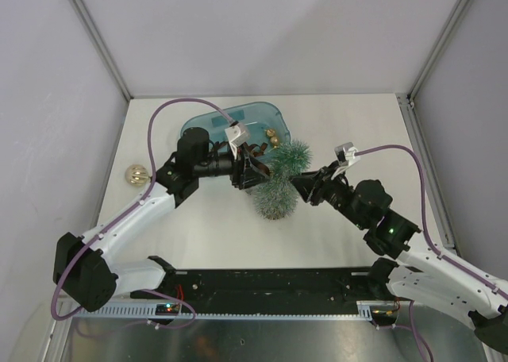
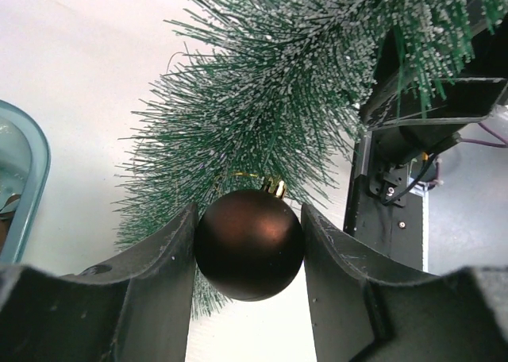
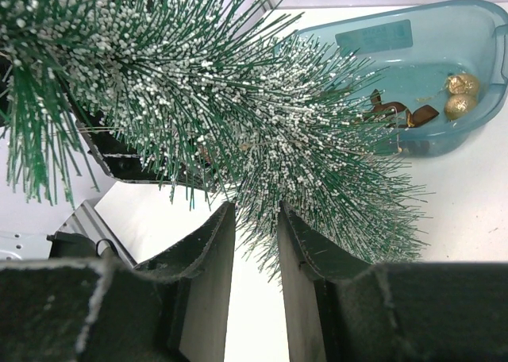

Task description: Decorate the small christmas tree

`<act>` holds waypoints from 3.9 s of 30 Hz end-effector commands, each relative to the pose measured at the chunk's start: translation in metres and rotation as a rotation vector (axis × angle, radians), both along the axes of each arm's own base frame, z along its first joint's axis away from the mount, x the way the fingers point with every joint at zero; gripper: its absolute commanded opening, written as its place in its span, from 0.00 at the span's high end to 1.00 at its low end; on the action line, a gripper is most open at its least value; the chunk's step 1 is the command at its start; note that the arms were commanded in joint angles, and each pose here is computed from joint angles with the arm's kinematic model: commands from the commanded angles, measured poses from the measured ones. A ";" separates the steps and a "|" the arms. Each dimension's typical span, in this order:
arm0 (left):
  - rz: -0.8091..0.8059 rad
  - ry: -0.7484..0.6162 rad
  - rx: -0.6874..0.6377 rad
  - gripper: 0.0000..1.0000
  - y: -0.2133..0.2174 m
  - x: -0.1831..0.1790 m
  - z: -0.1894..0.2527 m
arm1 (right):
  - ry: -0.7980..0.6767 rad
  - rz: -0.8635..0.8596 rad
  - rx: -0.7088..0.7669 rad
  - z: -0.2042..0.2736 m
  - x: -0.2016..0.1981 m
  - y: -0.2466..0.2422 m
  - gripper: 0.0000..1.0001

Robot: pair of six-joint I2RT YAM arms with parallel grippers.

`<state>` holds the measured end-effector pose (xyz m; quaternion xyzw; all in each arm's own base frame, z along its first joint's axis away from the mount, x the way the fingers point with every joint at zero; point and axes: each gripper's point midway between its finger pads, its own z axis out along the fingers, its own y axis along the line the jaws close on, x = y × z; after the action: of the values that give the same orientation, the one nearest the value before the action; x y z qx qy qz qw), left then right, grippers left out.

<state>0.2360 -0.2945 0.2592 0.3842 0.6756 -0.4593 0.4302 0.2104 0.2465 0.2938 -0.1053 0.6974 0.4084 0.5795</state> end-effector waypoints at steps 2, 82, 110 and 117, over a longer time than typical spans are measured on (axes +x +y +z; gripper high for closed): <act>-0.052 -0.072 -0.089 0.82 -0.006 -0.009 0.043 | -0.027 0.011 0.041 0.012 0.000 0.003 0.68; 0.246 -0.008 0.071 0.02 0.055 0.034 -0.022 | -0.012 0.005 0.040 0.010 -0.002 0.002 0.71; 0.536 0.233 0.178 0.00 0.106 0.155 -0.108 | 0.060 -0.108 -0.014 0.003 0.010 -0.003 0.61; 0.514 0.220 0.124 0.00 0.103 0.138 -0.087 | 0.045 -0.085 0.006 0.015 -0.008 0.011 0.60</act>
<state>0.3791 -0.1852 0.1418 0.1658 0.8480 -0.3078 0.3983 0.2087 0.2530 0.2773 -0.0862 0.7355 0.3712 0.5602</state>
